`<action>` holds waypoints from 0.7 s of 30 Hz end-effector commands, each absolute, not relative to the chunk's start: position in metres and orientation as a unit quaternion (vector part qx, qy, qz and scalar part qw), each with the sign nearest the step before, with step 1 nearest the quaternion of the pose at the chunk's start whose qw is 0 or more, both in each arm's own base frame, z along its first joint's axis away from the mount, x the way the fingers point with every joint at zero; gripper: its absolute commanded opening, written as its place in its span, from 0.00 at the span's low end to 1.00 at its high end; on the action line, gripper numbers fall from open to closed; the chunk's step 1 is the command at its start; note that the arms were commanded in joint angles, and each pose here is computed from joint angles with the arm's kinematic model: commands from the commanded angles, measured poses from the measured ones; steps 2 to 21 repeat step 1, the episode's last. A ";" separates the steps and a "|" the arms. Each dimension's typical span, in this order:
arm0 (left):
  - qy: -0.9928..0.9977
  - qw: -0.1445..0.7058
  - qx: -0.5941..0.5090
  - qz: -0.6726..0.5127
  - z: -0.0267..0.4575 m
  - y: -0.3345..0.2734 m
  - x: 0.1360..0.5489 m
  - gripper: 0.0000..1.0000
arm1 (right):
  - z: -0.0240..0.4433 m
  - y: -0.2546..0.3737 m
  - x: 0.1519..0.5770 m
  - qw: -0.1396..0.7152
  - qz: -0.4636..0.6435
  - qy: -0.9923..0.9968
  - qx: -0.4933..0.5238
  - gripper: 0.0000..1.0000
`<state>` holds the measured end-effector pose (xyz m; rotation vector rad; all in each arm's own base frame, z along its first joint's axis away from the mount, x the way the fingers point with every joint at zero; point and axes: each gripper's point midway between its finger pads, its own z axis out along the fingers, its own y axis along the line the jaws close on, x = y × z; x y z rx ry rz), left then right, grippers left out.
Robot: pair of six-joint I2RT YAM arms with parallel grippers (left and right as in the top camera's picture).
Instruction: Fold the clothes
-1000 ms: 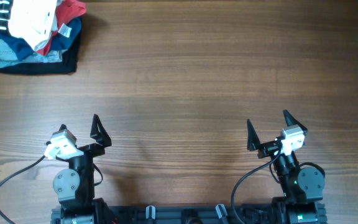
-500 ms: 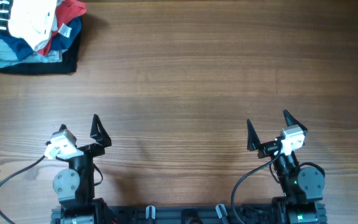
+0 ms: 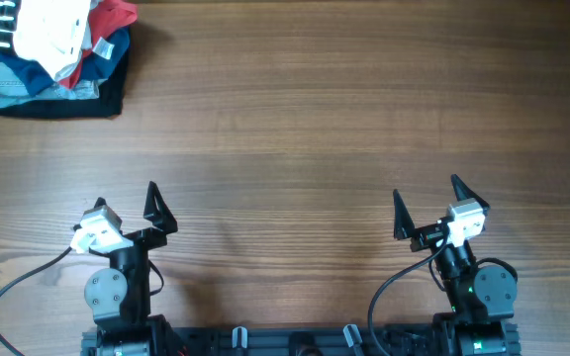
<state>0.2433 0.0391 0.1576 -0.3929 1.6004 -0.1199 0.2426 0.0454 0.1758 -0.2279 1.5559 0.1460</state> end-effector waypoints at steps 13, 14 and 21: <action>0.712 0.679 -0.171 -0.051 0.157 0.039 0.243 1.00 | 0.178 0.049 0.241 0.708 0.075 0.694 -0.105 1.00; 0.712 0.679 -0.171 -0.051 0.157 0.039 0.243 1.00 | 0.178 0.049 0.241 0.708 0.075 0.694 -0.105 1.00; 0.712 0.679 -0.171 -0.051 0.157 0.039 0.243 1.00 | 0.178 0.049 0.241 0.708 0.075 0.694 -0.105 1.00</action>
